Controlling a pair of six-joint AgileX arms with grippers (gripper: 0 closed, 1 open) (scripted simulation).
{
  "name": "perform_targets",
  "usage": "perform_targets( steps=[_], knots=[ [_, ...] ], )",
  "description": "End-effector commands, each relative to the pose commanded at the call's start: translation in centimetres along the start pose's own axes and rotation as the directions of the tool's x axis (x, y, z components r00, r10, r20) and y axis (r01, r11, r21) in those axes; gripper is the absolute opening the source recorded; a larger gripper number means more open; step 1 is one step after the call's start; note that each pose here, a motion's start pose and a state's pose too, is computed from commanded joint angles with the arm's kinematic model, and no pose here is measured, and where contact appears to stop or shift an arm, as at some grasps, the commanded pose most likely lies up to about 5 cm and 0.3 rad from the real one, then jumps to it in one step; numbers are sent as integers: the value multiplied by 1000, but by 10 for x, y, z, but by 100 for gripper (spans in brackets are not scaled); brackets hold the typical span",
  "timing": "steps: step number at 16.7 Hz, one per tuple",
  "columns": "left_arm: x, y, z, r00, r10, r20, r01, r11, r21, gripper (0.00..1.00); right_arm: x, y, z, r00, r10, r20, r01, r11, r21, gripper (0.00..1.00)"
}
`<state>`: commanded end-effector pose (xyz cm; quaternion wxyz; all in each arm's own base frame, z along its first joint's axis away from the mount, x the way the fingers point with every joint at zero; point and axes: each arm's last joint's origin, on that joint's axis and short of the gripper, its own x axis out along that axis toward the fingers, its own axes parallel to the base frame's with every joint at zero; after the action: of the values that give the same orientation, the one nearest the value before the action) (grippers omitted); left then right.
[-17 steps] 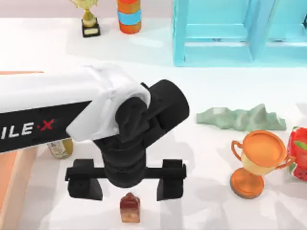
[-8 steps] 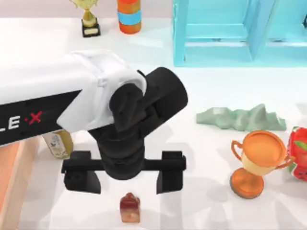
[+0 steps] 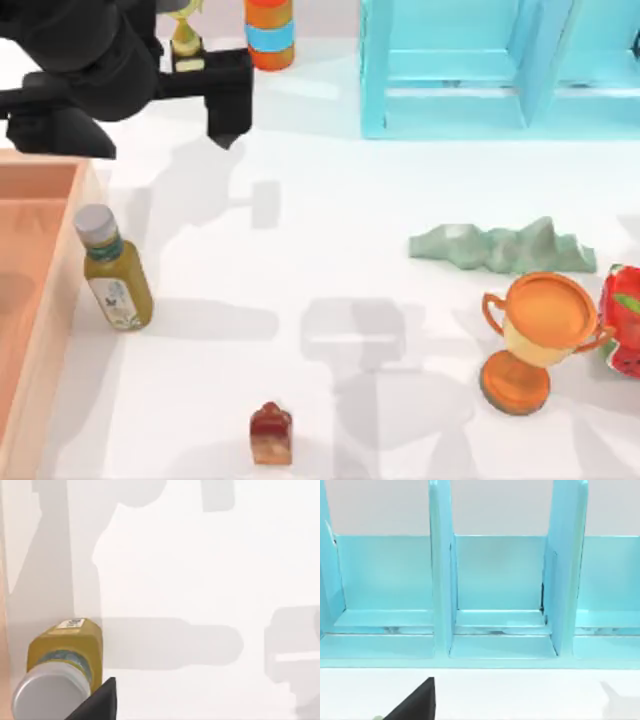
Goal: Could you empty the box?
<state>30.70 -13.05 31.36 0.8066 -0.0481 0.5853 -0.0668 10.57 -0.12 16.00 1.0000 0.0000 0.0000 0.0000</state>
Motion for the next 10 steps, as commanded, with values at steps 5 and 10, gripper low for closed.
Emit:
perform_targets(
  steps=[5, 10],
  knots=[
    [-8, 117, 45, 992, 119, -36, -119, 993, 9, 100, 0, 0, 0, 1000, 0, 0, 0, 1000, 0, 100],
    [28, 186, 39, 954, 157, -256, -157, 987, 22, 100, 0, 0, 0, 1000, 0, 0, 0, 1000, 0, 100]
  ],
)
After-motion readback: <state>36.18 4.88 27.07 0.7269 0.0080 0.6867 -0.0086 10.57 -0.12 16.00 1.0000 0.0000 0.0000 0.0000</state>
